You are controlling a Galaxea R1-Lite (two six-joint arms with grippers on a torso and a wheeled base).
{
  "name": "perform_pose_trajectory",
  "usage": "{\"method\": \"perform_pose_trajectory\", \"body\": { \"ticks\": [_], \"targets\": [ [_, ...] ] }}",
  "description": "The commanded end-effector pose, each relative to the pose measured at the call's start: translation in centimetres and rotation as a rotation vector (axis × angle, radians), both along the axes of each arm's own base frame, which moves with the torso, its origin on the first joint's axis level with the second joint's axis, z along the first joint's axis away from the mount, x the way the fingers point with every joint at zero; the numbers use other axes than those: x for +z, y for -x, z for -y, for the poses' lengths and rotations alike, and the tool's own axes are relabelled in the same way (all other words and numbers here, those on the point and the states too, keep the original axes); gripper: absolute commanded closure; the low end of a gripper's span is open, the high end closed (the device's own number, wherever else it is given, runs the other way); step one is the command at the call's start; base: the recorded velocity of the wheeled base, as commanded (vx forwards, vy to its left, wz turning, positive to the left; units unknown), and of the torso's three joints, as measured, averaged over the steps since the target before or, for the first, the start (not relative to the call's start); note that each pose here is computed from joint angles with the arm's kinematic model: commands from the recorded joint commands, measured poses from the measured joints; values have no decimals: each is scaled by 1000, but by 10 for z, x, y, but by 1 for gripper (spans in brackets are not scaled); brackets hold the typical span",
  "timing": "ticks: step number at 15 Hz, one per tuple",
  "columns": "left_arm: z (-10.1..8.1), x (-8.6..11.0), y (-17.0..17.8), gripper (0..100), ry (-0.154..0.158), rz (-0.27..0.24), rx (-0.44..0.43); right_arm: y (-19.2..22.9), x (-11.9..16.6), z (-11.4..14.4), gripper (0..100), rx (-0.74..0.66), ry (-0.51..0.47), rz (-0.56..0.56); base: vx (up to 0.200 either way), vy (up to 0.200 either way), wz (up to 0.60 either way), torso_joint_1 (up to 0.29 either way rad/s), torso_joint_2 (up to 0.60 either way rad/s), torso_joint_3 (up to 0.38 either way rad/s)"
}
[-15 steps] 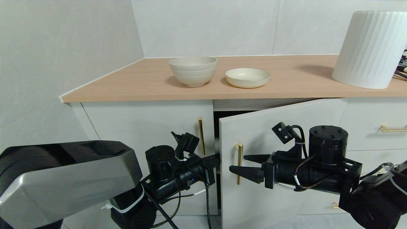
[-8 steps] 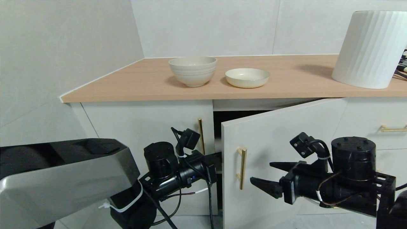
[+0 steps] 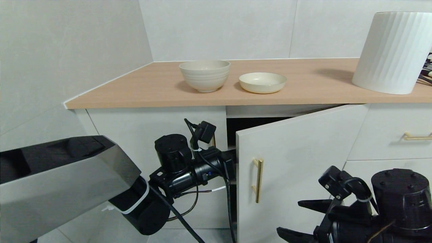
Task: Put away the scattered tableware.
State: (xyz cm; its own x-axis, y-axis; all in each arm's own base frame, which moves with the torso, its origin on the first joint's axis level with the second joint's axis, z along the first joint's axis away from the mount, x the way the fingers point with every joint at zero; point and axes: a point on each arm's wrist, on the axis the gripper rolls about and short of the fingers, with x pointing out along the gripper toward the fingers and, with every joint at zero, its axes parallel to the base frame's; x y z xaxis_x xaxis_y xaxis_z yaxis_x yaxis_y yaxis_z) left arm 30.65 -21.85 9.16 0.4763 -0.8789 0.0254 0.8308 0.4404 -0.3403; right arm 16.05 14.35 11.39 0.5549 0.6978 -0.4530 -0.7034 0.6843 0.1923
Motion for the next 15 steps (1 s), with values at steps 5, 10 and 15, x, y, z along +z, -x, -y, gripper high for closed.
{"method": "perform_pose_trajectory", "body": {
  "ticks": [5, 10, 15],
  "targets": [
    [6, -5, 9, 100, -14, -20, -27, 16, -5, -7, 0, 82, 15, -17, -80, 0, 0, 2, 0, 1],
    [10, -13, 7, 100, -23, -31, -32, 18, -6, -8, 0, 89, 18, -18, -120, 0, 0, 3, 1, 3],
    [19, -18, -5, 100, -12, -17, -32, 19, -5, -8, 0, 92, 15, -14, 0, 0, 0, 0, 0, 0]
  ]
}}
